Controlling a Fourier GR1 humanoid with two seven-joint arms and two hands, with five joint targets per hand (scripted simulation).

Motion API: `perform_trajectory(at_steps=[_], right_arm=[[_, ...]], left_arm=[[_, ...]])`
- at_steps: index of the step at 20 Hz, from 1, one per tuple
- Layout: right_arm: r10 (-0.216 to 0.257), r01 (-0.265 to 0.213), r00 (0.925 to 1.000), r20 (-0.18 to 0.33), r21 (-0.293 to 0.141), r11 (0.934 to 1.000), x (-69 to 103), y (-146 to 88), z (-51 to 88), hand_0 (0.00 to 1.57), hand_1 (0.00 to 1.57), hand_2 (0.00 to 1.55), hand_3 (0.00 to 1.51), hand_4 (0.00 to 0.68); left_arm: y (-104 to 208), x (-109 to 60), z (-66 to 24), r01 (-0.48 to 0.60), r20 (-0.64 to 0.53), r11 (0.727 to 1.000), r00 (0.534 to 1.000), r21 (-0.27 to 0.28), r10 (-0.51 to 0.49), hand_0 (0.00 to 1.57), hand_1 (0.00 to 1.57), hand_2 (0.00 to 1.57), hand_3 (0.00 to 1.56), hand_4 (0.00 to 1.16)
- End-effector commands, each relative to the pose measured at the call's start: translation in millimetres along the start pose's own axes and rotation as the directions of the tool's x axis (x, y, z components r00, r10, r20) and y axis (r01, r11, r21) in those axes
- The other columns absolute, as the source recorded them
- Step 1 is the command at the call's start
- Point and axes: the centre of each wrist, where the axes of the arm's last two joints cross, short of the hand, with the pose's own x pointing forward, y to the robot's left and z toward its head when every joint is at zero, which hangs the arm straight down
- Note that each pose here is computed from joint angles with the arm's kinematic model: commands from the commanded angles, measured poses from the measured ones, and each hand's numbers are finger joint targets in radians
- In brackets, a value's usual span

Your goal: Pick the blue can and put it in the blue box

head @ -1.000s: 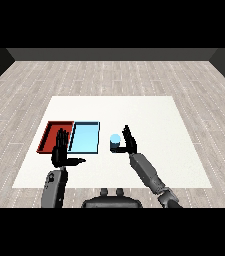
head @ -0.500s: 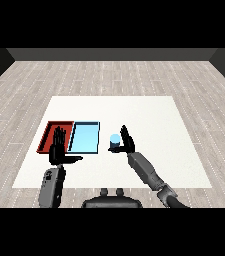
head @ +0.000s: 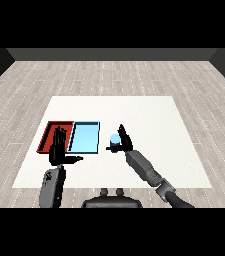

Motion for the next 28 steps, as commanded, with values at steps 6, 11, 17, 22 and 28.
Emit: perform_trajectory(at_steps=[6, 11, 17, 22, 28], right_arm=[[0.004, -0.005, 0.9999, -0.012, -0.049, 0.9988, -7.1, -1.5, -2.5, 0.0, 0.0, 0.0, 0.0, 0.0], [0.138, -0.143, 0.9889, -0.053, -0.084, 0.9862, -0.9, 6.7, -8.7, 1.55, 1.55, 1.48, 1.45, 0.647], [0.153, -0.16, 0.985, -0.079, -0.084, 0.9836, -0.6, 2.2, -6.0, 1.56, 1.56, 1.49, 1.44, 0.683], [0.193, -0.192, 0.9812, 0.011, -0.07, 0.9789, 7.6, 11.5, -16.2, 1.52, 1.52, 1.47, 1.42, 0.659], [0.196, -0.193, 0.9751, 0.105, -0.037, 0.9805, 35.6, 30.7, -18.0, 1.47, 1.47, 1.45, 1.41, 0.649]], left_arm=[[17.0, -5.9, 0.5, 0.006, 0.001, 1.0, 1.0, 0.005, -0.006, 0.0, 0.0, 0.0, 0.0, 0.0], [7.5, -6.2, 5.3, 0.008, 0.025, 1.0, 1.0, -0.002, -0.008, 0.0, 0.0, 0.0, 0.0, 0.0], [1.5, -13.8, 6.6, -0.033, -0.005, 0.999, 0.999, -0.003, 0.033, 0.0, 0.0, 0.0, 0.0, 0.0], [-2.9, -0.7, 1.2, -0.024, -0.009, 1.0, 1.0, -0.014, 0.024, 0.0, 0.0, 0.0, 0.0, 0.0], [-25.9, -9.5, 6.7, 0.029, -0.047, 0.997, 0.998, -0.074, -0.032, 0.0, 0.0, 0.0, 0.0, 0.0]])
